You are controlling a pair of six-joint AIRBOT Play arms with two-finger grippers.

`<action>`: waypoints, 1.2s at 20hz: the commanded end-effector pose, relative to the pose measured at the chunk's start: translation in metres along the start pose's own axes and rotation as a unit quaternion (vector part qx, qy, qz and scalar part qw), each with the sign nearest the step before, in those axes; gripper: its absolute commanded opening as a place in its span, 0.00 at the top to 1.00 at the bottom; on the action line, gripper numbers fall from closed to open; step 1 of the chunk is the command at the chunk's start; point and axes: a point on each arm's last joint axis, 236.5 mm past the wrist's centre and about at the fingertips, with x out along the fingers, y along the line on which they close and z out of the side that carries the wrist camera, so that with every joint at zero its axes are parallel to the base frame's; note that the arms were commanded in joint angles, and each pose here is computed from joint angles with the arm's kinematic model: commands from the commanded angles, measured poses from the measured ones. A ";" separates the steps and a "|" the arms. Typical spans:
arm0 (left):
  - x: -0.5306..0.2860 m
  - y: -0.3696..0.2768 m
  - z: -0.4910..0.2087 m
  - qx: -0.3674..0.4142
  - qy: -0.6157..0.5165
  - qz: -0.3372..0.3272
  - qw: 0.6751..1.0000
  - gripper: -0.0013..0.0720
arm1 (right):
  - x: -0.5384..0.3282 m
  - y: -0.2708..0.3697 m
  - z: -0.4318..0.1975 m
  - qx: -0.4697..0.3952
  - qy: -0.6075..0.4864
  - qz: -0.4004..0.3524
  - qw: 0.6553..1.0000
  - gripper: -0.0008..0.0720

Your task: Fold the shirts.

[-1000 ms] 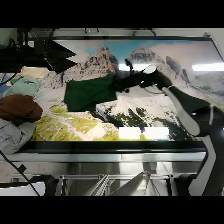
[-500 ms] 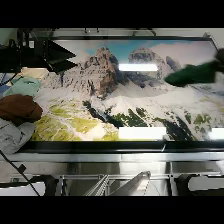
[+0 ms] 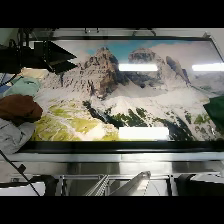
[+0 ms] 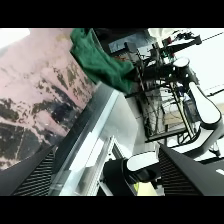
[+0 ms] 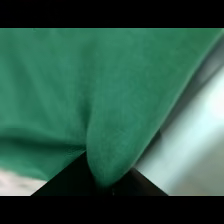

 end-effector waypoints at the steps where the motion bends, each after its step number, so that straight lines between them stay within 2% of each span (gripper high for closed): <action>1: 0.000 0.000 0.000 0.000 0.000 0.000 1.000 0.03 | 0.010 -0.074 -0.032 0.068 0.033 -0.016 0.997 0.96; 2: 0.000 0.000 0.000 0.000 0.000 0.000 1.000 0.03 | 0.008 -0.079 -0.040 0.072 0.048 -0.012 0.996 0.92; 3: 0.000 0.000 0.000 0.000 0.000 0.000 1.000 0.03 | 0.006 -0.081 -0.049 0.077 0.064 -0.009 0.995 0.56; 4: 0.000 0.000 0.001 0.000 -0.002 0.001 1.000 0.03 | 0.005 -0.080 -0.058 0.080 0.083 -0.006 0.993 0.07; 5: 0.000 0.000 0.001 0.000 -0.002 0.001 1.000 0.03 | 0.003 -0.077 -0.068 0.092 0.106 -0.003 0.990 0.04; 6: 0.000 0.000 0.001 0.000 -0.002 0.001 1.000 0.03 | -0.001 -0.072 -0.077 0.104 0.125 0.000 0.987 0.14; 7: 0.000 0.000 0.001 0.000 -0.002 0.001 1.000 0.03 | -0.005 -0.064 -0.083 0.107 0.141 0.005 0.984 0.39; 8: 0.000 0.000 0.001 0.000 -0.002 0.001 1.000 0.03 | -0.010 -0.051 -0.084 0.101 0.148 0.013 0.984 0.49; 10: 0.000 -0.001 0.001 0.000 -0.003 -0.002 1.000 0.03 | -0.023 -0.009 -0.075 0.074 0.125 0.056 0.988 0.52; 11: 0.000 -0.002 0.002 0.001 -0.004 -0.004 1.000 0.03 | -0.032 0.024 -0.066 0.052 0.099 0.096 0.989 0.89; 12: 0.000 -0.003 0.002 -0.001 -0.004 -0.005 1.000 0.23 | -0.046 0.064 -0.056 0.020 0.061 0.141 0.988 0.96; 13: -0.001 -0.002 0.003 -0.006 -0.006 -0.004 1.000 0.81 | -0.061 0.102 -0.051 -0.015 0.028 0.183 0.983 0.96; 14: -0.004 -0.001 0.005 -0.006 -0.012 -0.002 1.000 0.98 | -0.080 0.144 -0.055 -0.063 0.002 0.224 0.973 0.96; 17: -0.012 0.000 0.008 -0.005 -0.020 -0.005 1.000 0.98 | -0.112 0.232 -0.104 -0.205 -0.033 0.265 0.942 0.96; 19: -0.012 0.002 -0.009 0.014 0.016 0.000 1.000 0.98 | -0.116 0.270 -0.161 -0.272 -0.038 0.279 0.920 0.96; 21: -0.001 0.001 -0.039 0.004 0.052 0.008 0.999 0.98 | -0.102 0.285 -0.237 -0.330 -0.014 0.293 0.897 0.96; 24: 0.026 0.003 -0.100 -0.019 0.079 0.015 0.997 0.98 | -0.065 0.267 -0.352 -0.407 0.036 0.304 0.861 0.96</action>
